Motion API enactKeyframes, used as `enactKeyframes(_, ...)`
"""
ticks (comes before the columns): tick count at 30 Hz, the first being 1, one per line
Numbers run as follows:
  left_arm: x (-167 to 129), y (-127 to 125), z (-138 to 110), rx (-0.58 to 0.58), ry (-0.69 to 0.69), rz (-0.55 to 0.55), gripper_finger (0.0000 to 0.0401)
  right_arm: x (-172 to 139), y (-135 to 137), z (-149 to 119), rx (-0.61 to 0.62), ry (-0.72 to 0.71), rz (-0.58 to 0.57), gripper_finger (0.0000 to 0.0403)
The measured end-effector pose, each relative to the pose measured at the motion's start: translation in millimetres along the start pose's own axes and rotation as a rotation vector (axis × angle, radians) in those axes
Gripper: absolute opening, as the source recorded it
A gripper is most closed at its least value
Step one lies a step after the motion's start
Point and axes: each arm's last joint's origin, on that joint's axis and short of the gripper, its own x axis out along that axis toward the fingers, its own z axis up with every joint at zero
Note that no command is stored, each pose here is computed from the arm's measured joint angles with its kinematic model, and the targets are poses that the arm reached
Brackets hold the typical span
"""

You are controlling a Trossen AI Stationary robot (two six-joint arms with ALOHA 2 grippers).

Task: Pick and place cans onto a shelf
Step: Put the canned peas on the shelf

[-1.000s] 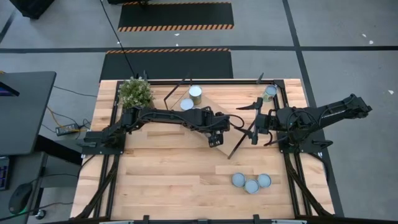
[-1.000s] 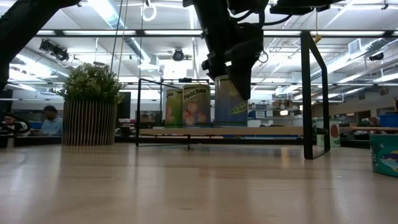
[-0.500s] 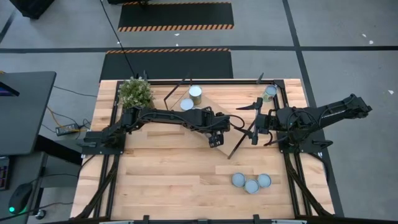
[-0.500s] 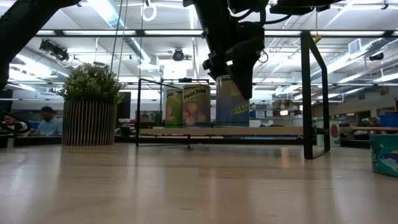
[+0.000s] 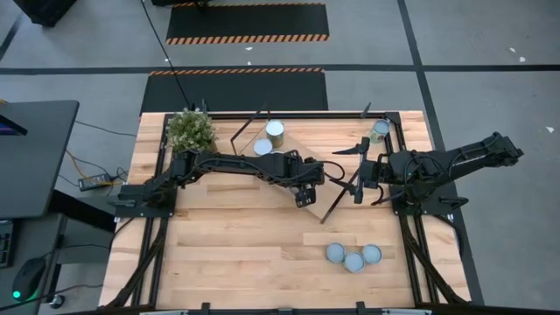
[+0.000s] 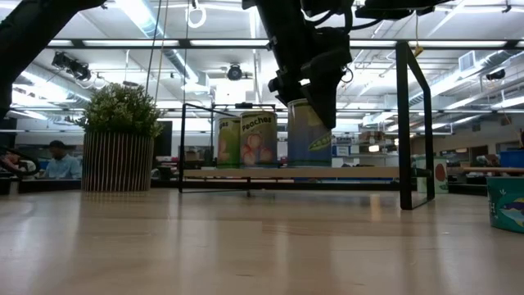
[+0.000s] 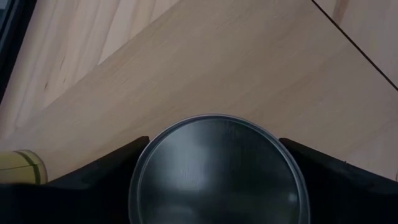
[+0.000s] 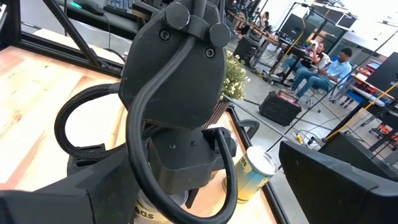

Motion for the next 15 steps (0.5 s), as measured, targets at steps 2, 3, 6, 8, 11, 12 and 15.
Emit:
enactKeyframes(2, 0.0, 0.0, 0.0, 0.000, 0.000, 0.000, 0.0358, 0.0, 0.0, 0.0, 0.000, 0.000, 0.000, 0.0373)
enactKeyframes(3, 0.0, 0.0, 0.0, 0.000, 0.000, 0.000, 0.0361, 0.0, 0.0, 0.0, 0.000, 0.000, 0.000, 0.0373)
enactKeyframes(6, 0.0, 0.1, 0.0, 0.000, 0.000, 0.002, 0.0389, 0.0, 0.0, 0.0, 0.000, 0.000, 0.000, 0.0373)
enactKeyframes(8, 0.0, 0.0, 0.0, -0.001, 0.000, 0.003, 0.0395, 0.0, 0.0, 0.0, 0.000, 0.000, 0.000, 0.0373)
enactKeyframes(11, -0.1, 0.8, 0.1, -0.012, -0.006, 0.032, 0.0394, -0.1, -0.1, 0.1, 0.000, -0.001, 0.000, 0.0373)
enactKeyframes(12, 0.0, 0.9, 0.1, -0.010, -0.006, 0.031, 0.0396, 0.0, 0.0, 0.0, 0.000, -0.001, 0.000, 0.0373)
enactKeyframes(15, 0.0, 0.5, 0.2, 0.005, -0.005, 0.019, 0.0398, 0.0, 0.0, 0.0, 0.000, 0.000, 0.000, 0.0373)
